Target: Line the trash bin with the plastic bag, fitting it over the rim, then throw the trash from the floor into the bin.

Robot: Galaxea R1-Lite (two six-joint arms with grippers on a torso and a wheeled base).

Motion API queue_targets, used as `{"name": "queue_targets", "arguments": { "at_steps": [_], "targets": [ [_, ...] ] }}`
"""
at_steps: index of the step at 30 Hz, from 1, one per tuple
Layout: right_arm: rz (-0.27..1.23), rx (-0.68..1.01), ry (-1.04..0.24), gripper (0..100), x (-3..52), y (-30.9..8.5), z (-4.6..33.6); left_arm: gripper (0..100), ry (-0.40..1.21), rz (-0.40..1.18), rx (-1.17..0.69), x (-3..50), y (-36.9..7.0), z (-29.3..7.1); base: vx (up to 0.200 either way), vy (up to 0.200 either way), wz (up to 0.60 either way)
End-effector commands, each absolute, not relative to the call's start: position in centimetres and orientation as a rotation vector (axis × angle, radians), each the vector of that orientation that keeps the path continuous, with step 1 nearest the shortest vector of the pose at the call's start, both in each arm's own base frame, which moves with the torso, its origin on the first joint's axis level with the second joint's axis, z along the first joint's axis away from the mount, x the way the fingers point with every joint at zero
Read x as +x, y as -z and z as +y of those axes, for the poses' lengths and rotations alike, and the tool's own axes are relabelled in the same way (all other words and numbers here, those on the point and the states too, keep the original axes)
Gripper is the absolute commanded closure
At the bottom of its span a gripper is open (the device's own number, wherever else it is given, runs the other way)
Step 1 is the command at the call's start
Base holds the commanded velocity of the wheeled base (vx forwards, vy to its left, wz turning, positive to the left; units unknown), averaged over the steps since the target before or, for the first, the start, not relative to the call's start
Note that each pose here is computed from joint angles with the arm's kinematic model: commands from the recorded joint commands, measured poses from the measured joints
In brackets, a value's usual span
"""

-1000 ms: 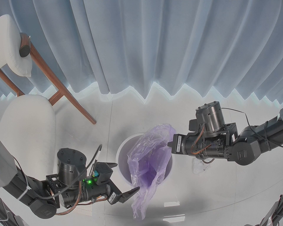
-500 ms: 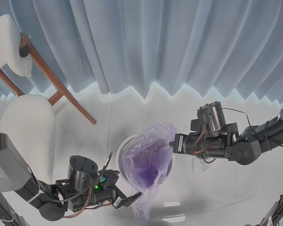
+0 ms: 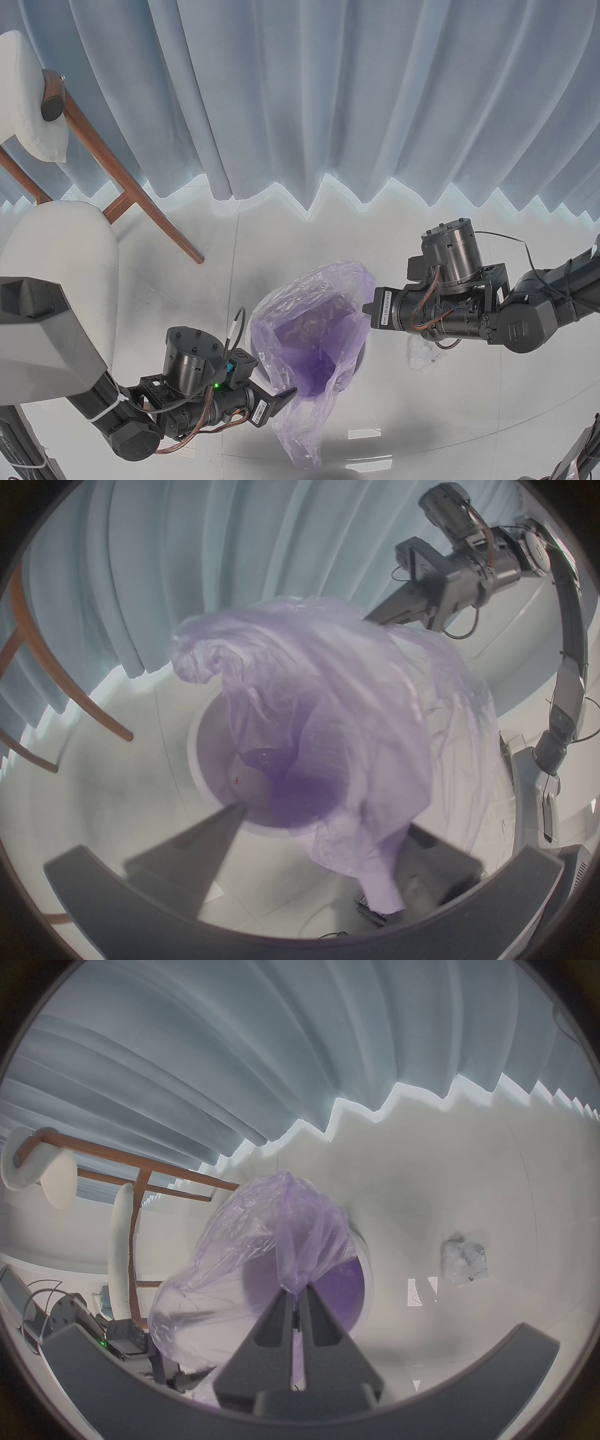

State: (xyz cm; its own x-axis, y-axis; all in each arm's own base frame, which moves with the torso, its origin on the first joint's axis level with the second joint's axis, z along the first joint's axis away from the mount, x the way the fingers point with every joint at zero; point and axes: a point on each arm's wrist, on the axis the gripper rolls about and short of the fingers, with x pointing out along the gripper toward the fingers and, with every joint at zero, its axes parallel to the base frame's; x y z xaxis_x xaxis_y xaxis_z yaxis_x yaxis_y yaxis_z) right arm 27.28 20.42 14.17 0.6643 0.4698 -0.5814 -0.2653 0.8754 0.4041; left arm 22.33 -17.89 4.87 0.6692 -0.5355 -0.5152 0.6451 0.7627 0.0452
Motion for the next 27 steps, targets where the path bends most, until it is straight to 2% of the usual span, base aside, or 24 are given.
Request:
{"name": "queue_targets", "arguments": {
  "at_steps": [1, 10, 14, 19, 27],
  "targets": [
    [0.723, 0.299, -0.412, 100, 26.8, -14.7, 19.4, 100, 0.632, 0.511, 0.214, 23.0, -4.6, -17.5, 0.0, 0.0, 0.0],
    [0.719, 0.225, -0.402, 100, 26.4, -13.5, 14.6, 100, 0.504, 0.456, 0.148, 23.3, -6.6, -16.1, 0.0, 0.0, 0.0],
    [0.769, 0.231, -0.374, 100, 27.1, -11.7, 12.4, 100, 0.493, 0.463, 0.121, 23.4, -6.7, -16.0, 0.0, 0.0, 0.0],
    [0.717, 0.249, -0.394, 100, 28.1, -11.9, 12.8, 100, 0.46, 0.444, 0.046, 25.5, -6.7, -16.7, 0.0, 0.0, 0.0],
    [0.645, 0.312, -0.42, 100, 32.6, -12.8, 14.7, 100, 0.399, 0.385, -0.03, 29.5, -7.4, -16.8, 0.0, 0.0, 0.0]
  ]
}}
